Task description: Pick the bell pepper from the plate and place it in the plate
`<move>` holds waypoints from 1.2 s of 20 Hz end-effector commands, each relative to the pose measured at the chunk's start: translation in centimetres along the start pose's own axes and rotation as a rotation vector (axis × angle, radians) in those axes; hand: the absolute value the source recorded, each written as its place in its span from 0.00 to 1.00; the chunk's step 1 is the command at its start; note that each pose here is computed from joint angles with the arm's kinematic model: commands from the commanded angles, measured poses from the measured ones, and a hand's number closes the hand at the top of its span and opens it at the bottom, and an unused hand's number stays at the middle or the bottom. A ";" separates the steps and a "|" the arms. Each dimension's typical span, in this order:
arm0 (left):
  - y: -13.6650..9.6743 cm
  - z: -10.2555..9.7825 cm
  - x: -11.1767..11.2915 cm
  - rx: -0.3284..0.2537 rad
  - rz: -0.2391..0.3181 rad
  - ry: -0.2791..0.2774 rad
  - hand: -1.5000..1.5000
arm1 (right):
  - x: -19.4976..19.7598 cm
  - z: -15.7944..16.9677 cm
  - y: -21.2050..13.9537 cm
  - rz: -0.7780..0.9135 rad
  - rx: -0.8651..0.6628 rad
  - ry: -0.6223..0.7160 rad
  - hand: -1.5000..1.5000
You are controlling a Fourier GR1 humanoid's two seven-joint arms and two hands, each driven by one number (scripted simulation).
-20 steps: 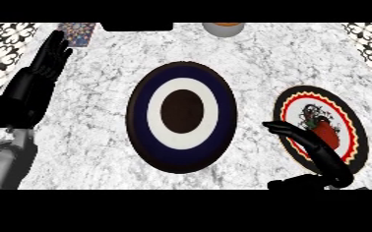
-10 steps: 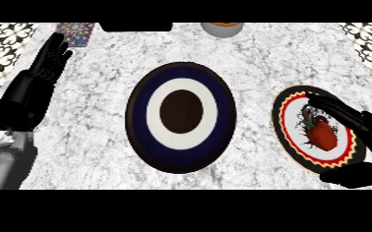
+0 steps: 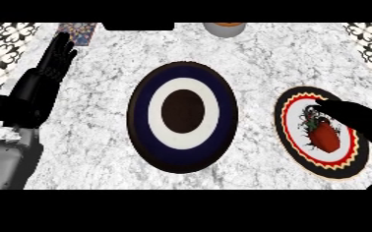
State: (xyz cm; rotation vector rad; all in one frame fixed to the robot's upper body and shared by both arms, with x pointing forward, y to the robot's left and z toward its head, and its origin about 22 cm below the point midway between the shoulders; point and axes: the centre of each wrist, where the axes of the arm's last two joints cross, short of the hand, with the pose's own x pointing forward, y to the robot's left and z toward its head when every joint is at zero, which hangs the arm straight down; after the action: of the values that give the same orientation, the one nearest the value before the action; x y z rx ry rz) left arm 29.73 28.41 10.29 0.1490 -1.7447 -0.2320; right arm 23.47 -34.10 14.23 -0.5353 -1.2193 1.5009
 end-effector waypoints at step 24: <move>-2.6 0.4 0.7 -0.006 0.011 -0.010 0.50 | -4.2 -7.1 5.3 0.158 0.163 0.305 0.00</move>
State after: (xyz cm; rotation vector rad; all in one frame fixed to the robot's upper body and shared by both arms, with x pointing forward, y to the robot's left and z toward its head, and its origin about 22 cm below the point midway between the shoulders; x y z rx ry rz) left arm 29.35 27.68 10.50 0.1380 -1.7466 -0.2335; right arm 27.06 -33.75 6.59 -0.7439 -0.8449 1.5636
